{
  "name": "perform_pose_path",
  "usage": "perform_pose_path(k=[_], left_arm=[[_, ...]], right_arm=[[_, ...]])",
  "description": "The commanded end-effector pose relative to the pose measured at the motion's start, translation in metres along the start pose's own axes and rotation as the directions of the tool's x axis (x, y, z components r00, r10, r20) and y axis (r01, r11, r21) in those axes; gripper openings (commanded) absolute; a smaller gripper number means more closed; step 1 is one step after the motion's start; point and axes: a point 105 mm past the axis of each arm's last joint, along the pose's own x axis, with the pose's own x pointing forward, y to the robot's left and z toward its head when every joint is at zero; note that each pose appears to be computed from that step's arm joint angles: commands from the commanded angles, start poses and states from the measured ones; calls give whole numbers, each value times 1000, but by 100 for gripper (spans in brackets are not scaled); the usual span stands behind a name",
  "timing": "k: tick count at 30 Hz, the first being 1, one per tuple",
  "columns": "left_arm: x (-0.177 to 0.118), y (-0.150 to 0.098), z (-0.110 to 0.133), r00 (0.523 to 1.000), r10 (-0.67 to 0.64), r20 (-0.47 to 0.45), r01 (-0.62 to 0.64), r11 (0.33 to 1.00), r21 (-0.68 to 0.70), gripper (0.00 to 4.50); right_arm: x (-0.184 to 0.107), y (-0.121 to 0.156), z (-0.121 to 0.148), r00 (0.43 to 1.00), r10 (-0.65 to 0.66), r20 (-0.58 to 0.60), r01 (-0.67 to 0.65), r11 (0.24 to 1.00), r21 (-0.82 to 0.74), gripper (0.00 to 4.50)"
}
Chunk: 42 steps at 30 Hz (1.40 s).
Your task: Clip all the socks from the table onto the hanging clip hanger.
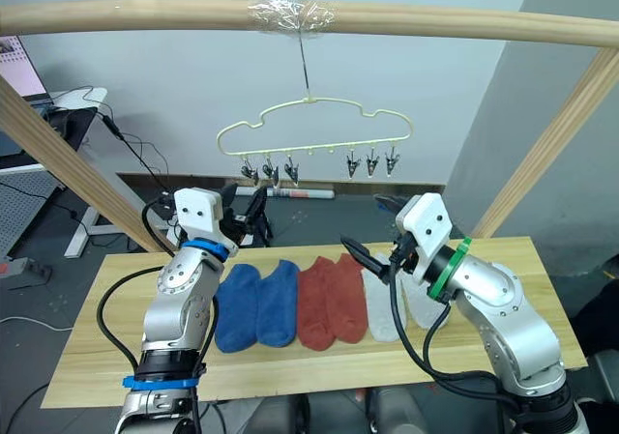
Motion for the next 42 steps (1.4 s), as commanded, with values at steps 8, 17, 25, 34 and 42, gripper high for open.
perform_pose_path(k=[8, 17, 25, 34, 42], left_arm=[[13, 4, 26, 991, 51, 128, -51, 999, -1, 309], [11, 13, 33, 980, 122, 159, -122, 992, -10, 309], [17, 15, 41, 975, 135, 179, -135, 991, -12, 309], [18, 10, 40, 977, 120, 176, -118, 993, -22, 309], [20, 6, 42, 978, 104, 181, -102, 995, -22, 133]], right_arm=[[5, 5, 19, 997, 35, 62, -33, 999, -29, 450], [5, 5, 19, 997, 41, 60, -39, 999, -34, 450], [8, 5, 22, 995, 58, 78, -56, 998, -35, 450], [9, 8, 23, 993, 82, 87, -79, 996, -34, 450], [10, 7, 24, 992, 87, 92, -84, 996, -36, 450]])
